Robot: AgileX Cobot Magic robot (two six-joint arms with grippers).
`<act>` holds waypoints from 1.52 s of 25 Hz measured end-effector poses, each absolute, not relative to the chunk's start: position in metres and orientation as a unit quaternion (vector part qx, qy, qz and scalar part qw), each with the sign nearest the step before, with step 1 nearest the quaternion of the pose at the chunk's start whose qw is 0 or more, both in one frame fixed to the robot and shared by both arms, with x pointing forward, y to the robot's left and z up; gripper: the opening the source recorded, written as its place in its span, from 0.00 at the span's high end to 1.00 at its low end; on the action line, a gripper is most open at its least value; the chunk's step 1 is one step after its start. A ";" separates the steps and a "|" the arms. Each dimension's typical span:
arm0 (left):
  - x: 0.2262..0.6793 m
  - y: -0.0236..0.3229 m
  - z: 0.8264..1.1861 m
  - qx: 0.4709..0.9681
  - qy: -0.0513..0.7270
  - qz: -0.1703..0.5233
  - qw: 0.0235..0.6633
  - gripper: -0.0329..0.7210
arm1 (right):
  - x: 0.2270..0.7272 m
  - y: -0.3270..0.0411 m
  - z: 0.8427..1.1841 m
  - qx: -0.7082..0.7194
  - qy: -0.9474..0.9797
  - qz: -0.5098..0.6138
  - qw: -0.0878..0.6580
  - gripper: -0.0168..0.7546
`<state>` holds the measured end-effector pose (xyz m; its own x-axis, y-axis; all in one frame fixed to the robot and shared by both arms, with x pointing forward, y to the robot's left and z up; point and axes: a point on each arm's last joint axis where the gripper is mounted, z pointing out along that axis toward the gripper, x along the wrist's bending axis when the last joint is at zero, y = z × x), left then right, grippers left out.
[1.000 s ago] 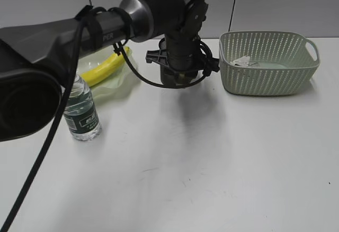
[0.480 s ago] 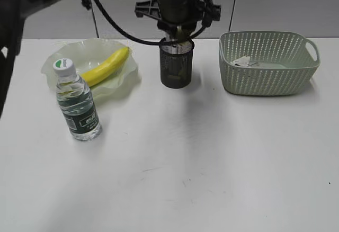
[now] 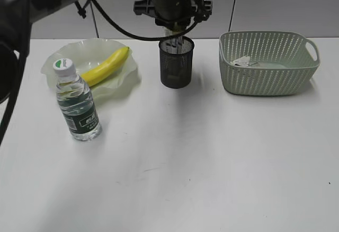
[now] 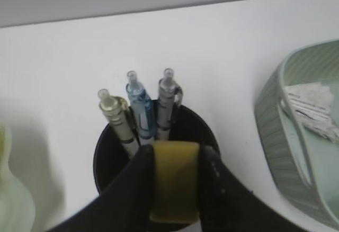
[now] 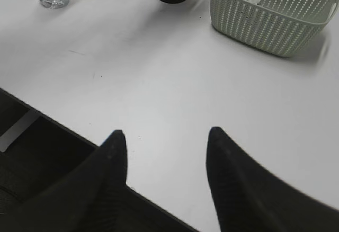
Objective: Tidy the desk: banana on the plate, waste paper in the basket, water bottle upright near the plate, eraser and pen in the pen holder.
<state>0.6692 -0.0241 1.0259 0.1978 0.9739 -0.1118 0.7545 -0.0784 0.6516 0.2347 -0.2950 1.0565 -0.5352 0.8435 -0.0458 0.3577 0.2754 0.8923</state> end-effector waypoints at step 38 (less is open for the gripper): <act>0.638 0.011 1.097 0.741 0.594 0.179 0.255 0.52 | 0.235 -0.295 1.057 0.400 0.752 0.450 0.270 0.47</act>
